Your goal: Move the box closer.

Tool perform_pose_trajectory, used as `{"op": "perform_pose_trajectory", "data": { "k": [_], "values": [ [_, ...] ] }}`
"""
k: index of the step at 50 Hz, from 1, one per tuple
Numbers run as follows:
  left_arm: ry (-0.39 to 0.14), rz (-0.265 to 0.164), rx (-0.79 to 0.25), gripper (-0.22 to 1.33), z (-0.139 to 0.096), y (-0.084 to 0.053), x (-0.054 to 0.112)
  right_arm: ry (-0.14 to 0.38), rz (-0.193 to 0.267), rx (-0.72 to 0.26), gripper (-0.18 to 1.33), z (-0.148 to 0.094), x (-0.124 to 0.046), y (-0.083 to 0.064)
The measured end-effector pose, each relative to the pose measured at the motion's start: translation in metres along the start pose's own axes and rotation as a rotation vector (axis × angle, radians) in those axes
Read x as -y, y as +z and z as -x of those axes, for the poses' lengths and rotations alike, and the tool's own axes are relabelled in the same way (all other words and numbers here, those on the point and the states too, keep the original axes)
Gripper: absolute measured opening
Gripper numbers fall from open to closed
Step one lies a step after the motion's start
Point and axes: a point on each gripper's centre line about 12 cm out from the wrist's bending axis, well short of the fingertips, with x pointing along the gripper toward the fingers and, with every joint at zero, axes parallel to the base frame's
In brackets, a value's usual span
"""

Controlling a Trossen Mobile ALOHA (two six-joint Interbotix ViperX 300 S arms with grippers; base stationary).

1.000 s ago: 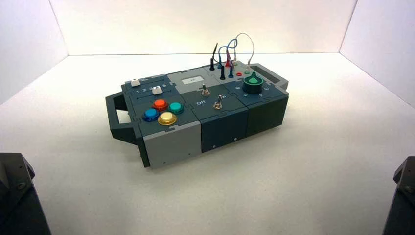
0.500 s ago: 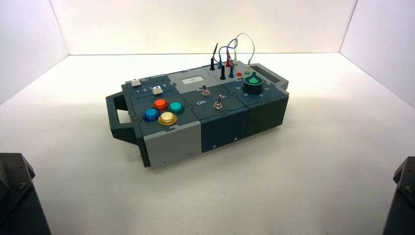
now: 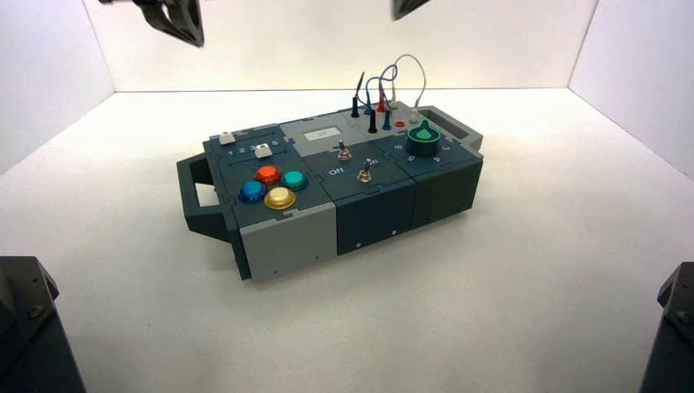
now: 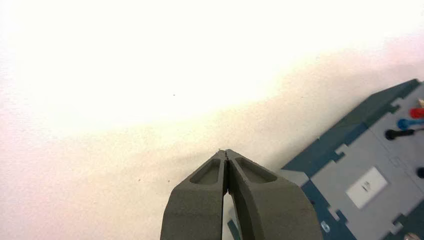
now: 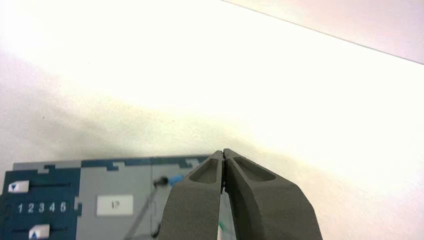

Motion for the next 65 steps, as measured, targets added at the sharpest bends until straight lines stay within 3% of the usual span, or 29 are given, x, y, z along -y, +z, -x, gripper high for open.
{"op": "perform_pose_trajectory", "data": {
  "k": [9, 17, 25, 45, 65],
  "values": [
    [0.001, 0.002, -0.035, -0.16, -0.022, 0.005, -0.001, 0.011, 0.019, -0.098, -0.14, -0.042, -0.014, 0.013],
    [0.000, 0.002, -0.077, -0.16, -0.041, 0.001, -0.001, 0.008, 0.015, -0.176, -0.14, -0.072, -0.014, 0.009],
    [-0.017, -0.025, -0.122, -0.16, -0.055, -0.007, 0.010, 0.005, 0.016, -0.237, -0.14, -0.096, -0.014, -0.002],
    [-0.048, -0.089, -0.225, -0.16, -0.094, -0.028, 0.035, 0.001, 0.019, -0.271, -0.14, -0.119, -0.012, -0.006],
    [-0.051, -0.098, -0.290, -0.16, -0.105, -0.039, 0.036, 0.000, 0.020, -0.285, -0.14, -0.122, -0.011, -0.004]
  ]
}}
